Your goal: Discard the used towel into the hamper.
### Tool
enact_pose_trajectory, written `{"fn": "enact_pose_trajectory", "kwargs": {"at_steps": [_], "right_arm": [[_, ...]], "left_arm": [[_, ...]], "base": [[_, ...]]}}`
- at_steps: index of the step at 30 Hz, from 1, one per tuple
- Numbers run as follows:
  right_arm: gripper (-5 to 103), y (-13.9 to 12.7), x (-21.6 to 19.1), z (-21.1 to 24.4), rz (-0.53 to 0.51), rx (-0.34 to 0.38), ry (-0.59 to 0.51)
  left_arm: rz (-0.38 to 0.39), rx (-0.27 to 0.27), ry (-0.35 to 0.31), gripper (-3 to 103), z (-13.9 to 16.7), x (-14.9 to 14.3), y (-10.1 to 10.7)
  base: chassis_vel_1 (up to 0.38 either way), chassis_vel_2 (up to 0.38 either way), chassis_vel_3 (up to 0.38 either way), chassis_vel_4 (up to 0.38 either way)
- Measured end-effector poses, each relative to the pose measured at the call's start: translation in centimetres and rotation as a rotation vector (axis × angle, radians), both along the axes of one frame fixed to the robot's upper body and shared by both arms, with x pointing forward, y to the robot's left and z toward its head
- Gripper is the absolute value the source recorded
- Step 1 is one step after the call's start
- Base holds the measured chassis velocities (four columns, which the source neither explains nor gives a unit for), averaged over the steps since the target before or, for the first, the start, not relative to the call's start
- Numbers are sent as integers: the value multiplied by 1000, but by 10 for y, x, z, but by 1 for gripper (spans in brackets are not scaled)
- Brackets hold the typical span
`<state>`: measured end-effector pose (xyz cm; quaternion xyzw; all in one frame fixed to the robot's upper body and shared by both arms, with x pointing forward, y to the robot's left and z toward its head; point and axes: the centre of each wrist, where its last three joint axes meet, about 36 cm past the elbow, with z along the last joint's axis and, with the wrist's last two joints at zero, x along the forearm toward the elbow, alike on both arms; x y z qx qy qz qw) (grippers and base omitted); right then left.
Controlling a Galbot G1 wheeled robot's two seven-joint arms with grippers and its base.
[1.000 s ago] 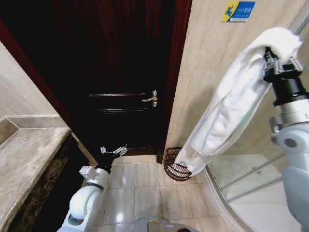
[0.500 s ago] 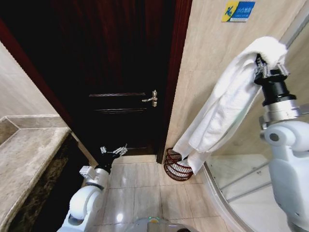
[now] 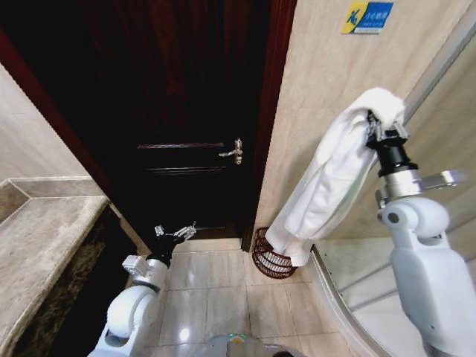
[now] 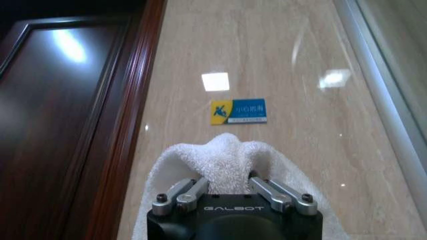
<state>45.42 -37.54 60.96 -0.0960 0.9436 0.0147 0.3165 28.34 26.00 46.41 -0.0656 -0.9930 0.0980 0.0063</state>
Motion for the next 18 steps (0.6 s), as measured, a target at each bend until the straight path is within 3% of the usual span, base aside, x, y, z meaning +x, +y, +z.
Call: {"fn": "enact_pose_trajectory", "kwargs": {"at_steps": [18], "right_arm": [[14,-12,19,-71,-13,8,88]], "left_arm": [[0,0,0,100,0,0,0]], "base": [[0,0,0,0]]}}
